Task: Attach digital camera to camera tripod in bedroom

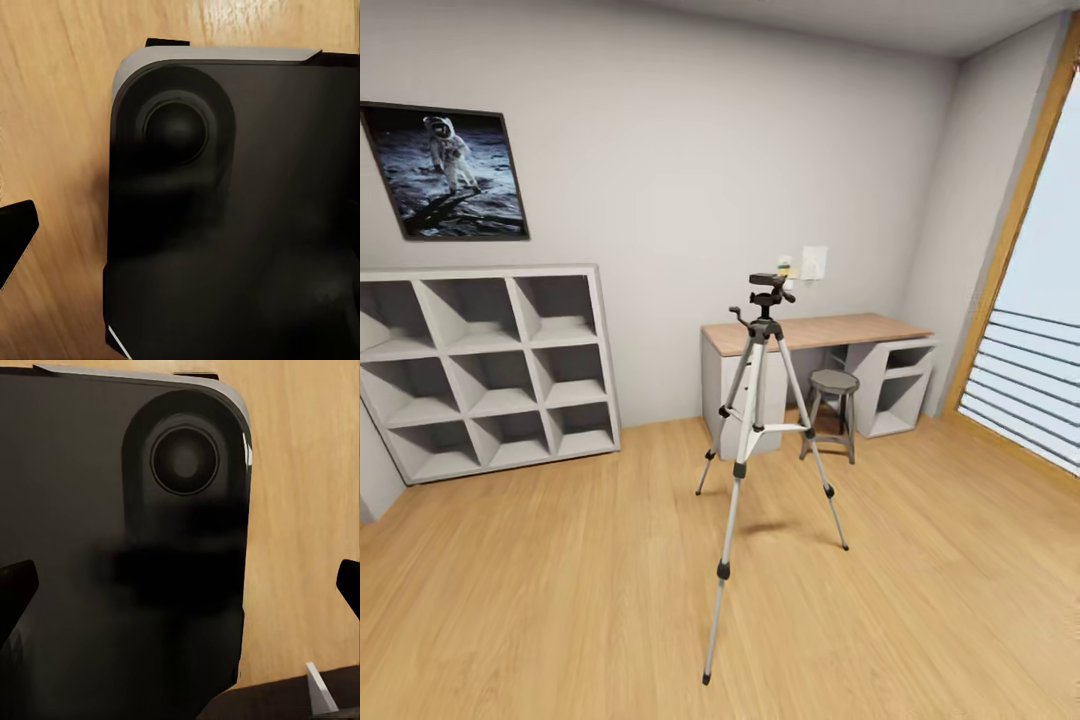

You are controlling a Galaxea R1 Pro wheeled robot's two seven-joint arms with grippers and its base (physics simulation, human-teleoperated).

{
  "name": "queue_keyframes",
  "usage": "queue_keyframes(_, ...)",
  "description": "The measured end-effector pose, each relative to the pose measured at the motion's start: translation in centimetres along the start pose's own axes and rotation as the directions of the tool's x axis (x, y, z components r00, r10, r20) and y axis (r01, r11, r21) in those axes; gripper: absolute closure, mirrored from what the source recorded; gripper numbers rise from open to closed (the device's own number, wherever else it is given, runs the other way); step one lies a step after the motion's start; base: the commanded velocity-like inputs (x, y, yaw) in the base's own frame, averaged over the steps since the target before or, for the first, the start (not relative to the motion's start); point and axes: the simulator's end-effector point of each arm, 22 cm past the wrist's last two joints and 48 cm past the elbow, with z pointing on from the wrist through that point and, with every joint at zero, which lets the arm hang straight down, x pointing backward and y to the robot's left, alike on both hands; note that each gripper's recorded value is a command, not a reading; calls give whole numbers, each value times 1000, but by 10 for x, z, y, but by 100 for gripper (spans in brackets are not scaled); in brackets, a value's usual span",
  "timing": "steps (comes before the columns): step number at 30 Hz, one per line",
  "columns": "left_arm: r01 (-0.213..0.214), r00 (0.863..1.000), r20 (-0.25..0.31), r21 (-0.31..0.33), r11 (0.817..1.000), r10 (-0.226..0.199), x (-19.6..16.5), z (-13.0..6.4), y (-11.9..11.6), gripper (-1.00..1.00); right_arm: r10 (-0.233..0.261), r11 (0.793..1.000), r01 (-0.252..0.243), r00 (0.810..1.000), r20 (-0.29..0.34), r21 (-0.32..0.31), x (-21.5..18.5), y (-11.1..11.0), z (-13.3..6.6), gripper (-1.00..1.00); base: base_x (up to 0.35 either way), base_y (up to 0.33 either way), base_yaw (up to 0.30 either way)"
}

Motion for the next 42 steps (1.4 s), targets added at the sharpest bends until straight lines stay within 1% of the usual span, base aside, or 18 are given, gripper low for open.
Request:
queue_keyframes(30, 1, 1000, 0, -2, 1000, -1, 0, 0, 0, -100, 1, 1000, -1, 1000, 0, 0, 0, 0, 0, -100, 0, 0, -247)
queue_keyframes(33, 14, 1000, 1, -11, 1000, -14, 0, 0, 5, -100, 1, 1000, -1, 1000, 0, 0, 0, 0, 0, -100, 0, 0, -247)
queue_keyframes(34, 30, 1000, 2, -16, 999, -30, -1, 0, 7, -100, 1, 1000, -1, 1000, 0, 0, 0, 0, 0, -100, 0, 0, -247)
queue_keyframes(35, 54, 999, 3, -22, 998, -54, -1, 0, 11, -100, 1, 1000, -1, 1000, 0, 0, 0, 0, 0, -100, 0, 0, -247)
queue_keyframes(36, 89, 996, 5, -30, 996, -89, -1, 0, 15, -100, 1, 1000, -1, 1000, 0, 0, 0, 0, 0, -100, 0, 0, -247)
queue_keyframes(37, 130, 991, 7, -38, 991, -130, -1, 0, 19, -100, 1, 1000, -1, 1000, 0, 0, 0, 0, 0, -100, 0, 0, -247)
queue_keyframes(39, 224, 975, 14, -54, 973, -224, -2, 0, 28, -100, 1, 1000, -1, 1000, 0, 0, 0, 0, 0, -100, 0, 0, -247)
queue_keyframes(41, 310, 951, 22, -68, 948, -310, -2, -1, 36, -100, 1, 1000, -1, 1000, 0, 0, 0, 0, 0, -100, 0, 0, -247)
queue_keyframes(42, 410, 912, 33, -82, 909, -408, -1, -1, 45, -100, 1, 1000, -1, 1000, 0, 0, 0, 0, 0, -100, 0, 0, -247)
